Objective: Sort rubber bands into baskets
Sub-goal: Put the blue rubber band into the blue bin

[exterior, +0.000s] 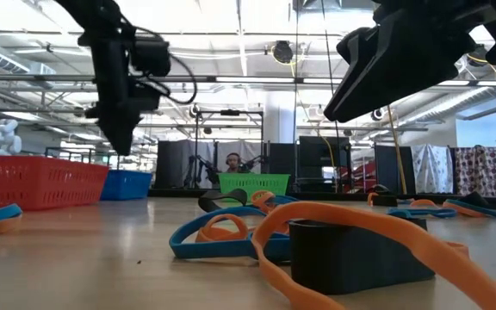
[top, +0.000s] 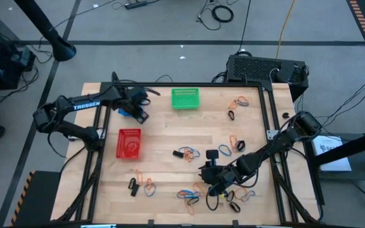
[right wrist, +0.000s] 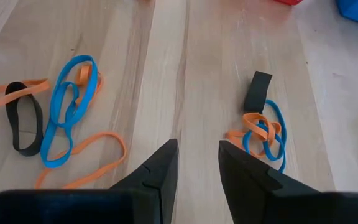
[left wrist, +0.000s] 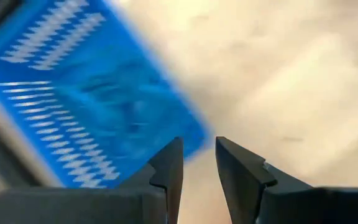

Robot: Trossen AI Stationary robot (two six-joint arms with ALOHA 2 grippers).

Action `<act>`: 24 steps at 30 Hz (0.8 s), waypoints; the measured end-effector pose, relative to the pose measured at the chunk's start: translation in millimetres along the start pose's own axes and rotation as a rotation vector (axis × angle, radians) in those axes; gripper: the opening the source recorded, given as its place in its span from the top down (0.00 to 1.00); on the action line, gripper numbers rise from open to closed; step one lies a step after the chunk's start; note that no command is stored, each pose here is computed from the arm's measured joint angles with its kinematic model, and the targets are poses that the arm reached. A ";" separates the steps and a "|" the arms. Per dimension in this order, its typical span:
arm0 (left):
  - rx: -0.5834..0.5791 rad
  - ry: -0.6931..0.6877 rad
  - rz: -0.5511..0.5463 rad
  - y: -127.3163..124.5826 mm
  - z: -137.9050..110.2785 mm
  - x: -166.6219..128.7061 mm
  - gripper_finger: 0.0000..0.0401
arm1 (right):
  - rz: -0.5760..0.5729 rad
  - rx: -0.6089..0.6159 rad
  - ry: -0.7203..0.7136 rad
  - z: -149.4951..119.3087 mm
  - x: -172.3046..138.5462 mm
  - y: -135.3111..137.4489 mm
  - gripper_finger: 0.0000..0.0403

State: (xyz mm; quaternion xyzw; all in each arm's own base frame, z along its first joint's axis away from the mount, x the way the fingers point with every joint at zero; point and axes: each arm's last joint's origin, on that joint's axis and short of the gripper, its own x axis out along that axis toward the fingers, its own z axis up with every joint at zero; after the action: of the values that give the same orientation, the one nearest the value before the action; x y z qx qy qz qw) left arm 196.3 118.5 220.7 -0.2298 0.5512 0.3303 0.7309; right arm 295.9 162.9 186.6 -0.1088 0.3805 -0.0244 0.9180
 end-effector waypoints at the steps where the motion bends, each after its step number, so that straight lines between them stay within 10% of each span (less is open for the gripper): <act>1: 0.031 -0.006 -0.035 -9.1 -1.1 -1.7 0.74 | 0.000 0.000 0.000 0.0 0.0 0.0 0.73; 12: 0.423 -0.423 -0.345 -146.8 -31.1 -24.7 0.75 | 0.005 0.017 -0.027 3.1 0.2 0.1 0.73; 24: 0.751 -0.723 -0.406 -233.9 -32.2 57.1 0.75 | 0.004 -0.026 -0.021 2.5 0.2 0.0 0.73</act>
State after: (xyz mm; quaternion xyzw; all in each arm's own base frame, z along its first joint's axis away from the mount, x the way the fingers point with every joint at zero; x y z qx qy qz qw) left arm 357.4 -49.1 150.2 0.0728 0.2902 0.0214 0.9540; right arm 297.8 163.3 188.1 -0.1202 0.3716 -0.0167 0.9204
